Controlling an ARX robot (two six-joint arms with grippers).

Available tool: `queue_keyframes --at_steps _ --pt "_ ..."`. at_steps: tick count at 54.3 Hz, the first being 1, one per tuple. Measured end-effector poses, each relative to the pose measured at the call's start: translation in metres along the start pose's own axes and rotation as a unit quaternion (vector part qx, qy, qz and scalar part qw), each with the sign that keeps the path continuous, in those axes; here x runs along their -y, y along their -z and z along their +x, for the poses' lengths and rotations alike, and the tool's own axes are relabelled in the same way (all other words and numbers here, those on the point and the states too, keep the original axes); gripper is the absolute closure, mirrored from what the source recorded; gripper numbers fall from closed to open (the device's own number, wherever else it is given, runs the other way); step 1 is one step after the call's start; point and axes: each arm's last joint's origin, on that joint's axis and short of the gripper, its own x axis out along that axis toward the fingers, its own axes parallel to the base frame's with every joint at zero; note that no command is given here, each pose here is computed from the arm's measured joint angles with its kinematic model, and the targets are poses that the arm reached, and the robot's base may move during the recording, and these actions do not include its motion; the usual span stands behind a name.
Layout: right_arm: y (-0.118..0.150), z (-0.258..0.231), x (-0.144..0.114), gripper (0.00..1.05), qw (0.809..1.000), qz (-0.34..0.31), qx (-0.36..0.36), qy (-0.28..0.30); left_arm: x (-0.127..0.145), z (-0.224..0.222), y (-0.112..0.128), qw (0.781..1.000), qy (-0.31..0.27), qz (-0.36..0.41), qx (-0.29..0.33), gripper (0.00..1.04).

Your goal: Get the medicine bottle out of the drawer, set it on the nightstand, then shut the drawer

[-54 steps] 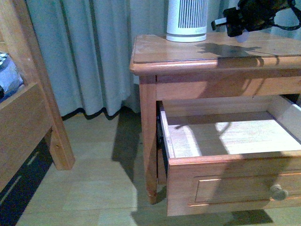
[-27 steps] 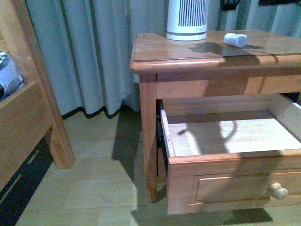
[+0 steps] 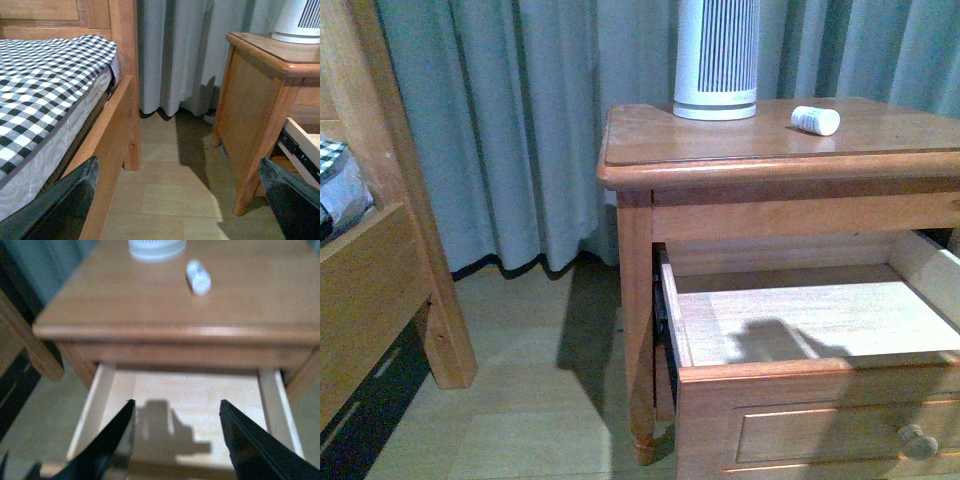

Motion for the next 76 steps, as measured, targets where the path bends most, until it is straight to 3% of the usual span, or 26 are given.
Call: queue_keyframes --at_steps 6,13,31,45,76 --pt "0.059 -0.003 -0.001 0.83 0.998 0.001 -0.055 0.014 0.000 0.000 0.000 1.000 0.000 0.000 0.000 0.07" --pt "0.103 0.008 -0.002 1.03 0.996 -0.015 -0.087 0.026 0.000 0.000 0.000 1.000 0.000 0.000 0.000 0.07" --pt "0.140 0.073 0.005 1.02 0.994 -0.070 -0.062 0.055 0.000 0.000 0.000 1.000 0.000 0.000 0.000 0.07" --pt "0.141 0.125 0.017 1.02 0.992 -0.091 -0.050 0.071 0.000 0.000 0.000 1.000 0.000 0.000 0.000 0.07" --pt "0.089 0.224 0.043 1.02 0.984 -0.171 0.014 0.049 0.000 0.000 0.000 1.000 0.000 0.000 0.000 0.07"
